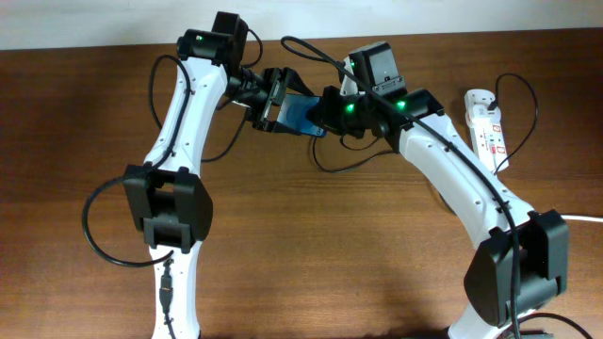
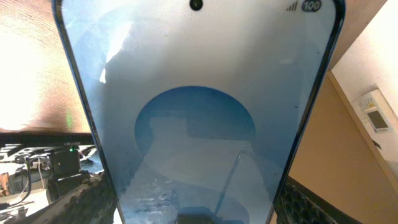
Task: Plug charger to phone and switch on socket
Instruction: 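Grasp the phone's side with the right gripper and release left gripper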
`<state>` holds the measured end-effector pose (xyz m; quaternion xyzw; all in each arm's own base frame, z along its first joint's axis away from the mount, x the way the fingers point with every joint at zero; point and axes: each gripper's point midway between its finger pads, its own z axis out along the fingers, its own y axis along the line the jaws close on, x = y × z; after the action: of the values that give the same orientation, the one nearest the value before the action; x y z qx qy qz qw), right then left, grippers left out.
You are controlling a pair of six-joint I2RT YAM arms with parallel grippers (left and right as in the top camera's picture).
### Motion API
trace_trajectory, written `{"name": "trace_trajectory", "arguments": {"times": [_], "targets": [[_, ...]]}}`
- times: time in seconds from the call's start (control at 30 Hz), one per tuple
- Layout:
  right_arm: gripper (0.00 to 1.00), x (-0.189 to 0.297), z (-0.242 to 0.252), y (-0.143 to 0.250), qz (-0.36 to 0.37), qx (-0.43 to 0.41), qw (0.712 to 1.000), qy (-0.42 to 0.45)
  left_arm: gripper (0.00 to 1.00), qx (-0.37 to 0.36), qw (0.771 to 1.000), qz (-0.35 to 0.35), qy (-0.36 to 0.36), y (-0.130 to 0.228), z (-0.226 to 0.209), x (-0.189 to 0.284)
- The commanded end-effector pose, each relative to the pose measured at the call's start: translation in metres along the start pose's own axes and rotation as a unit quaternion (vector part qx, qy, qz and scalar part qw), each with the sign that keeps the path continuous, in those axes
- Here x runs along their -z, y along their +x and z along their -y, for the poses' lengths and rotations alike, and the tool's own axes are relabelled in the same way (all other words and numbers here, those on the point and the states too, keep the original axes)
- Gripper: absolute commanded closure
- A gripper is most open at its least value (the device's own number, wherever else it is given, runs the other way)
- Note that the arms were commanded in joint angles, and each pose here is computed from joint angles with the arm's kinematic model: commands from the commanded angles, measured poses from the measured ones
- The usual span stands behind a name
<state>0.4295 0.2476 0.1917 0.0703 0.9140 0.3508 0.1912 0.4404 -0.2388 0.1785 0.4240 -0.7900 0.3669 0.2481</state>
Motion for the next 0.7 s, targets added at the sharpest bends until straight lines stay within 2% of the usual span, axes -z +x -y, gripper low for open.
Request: {"name": "trace_trajectory", "arguments": {"times": [0.0,0.03,0.17,0.2,0.27,0.33,0.4,0.43,0.47,0.53,0.6,0.63,0.67], "targets": [[0.96,-0.001,-0.005,-0.001,-0.009,-0.001,1.000,-0.017,0.91,-0.010,1.000,-0.015,0.015,0.014,0.008,0.007],[0.96,0.001,-0.003,-0.003,-0.011,-0.006,1.000,-0.023,0.79,-0.010,1.000,-0.015,0.015,0.014,0.008,0.007],[0.96,0.024,0.024,-0.017,-0.018,-0.047,0.998,-0.026,0.57,-0.016,1.000,-0.010,0.014,0.012,0.008,0.007],[0.96,0.031,0.031,-0.021,-0.019,-0.048,0.998,-0.027,0.41,-0.016,1.000,-0.010,0.014,0.012,0.008,0.007],[0.96,0.041,0.040,-0.023,-0.022,-0.055,0.998,-0.026,0.24,-0.021,1.000,-0.008,0.018,0.012,0.010,0.007],[0.96,0.044,0.044,-0.022,-0.024,-0.051,0.998,-0.023,0.18,-0.031,0.999,-0.007,0.025,0.011,0.014,0.007],[0.96,0.044,0.043,-0.023,-0.023,-0.049,0.998,-0.024,0.18,-0.036,0.999,-0.006,0.028,0.010,0.016,0.007],[0.96,0.044,0.043,-0.023,-0.023,-0.048,0.998,-0.024,0.12,-0.037,0.999,-0.005,0.030,0.010,0.017,0.007],[0.96,0.044,0.043,-0.023,-0.023,-0.048,0.998,-0.024,0.11,-0.042,0.999,-0.005,0.031,0.010,0.018,0.007],[0.96,0.044,0.043,-0.023,-0.023,-0.048,0.998,-0.024,0.01,-0.079,0.996,-0.001,0.040,0.009,0.023,0.008],[0.96,0.046,0.045,-0.026,-0.018,-0.050,0.998,-0.024,0.01,-0.112,0.993,0.001,0.042,0.009,0.024,0.008],[0.96,0.052,0.049,-0.032,-0.009,-0.054,0.998,-0.024,0.01,-0.160,0.986,0.005,0.049,0.007,0.028,0.009],[0.96,0.061,0.051,-0.039,0.002,-0.057,0.998,-0.027,0.00,-0.244,0.967,0.006,0.065,0.009,0.036,0.011]]}}
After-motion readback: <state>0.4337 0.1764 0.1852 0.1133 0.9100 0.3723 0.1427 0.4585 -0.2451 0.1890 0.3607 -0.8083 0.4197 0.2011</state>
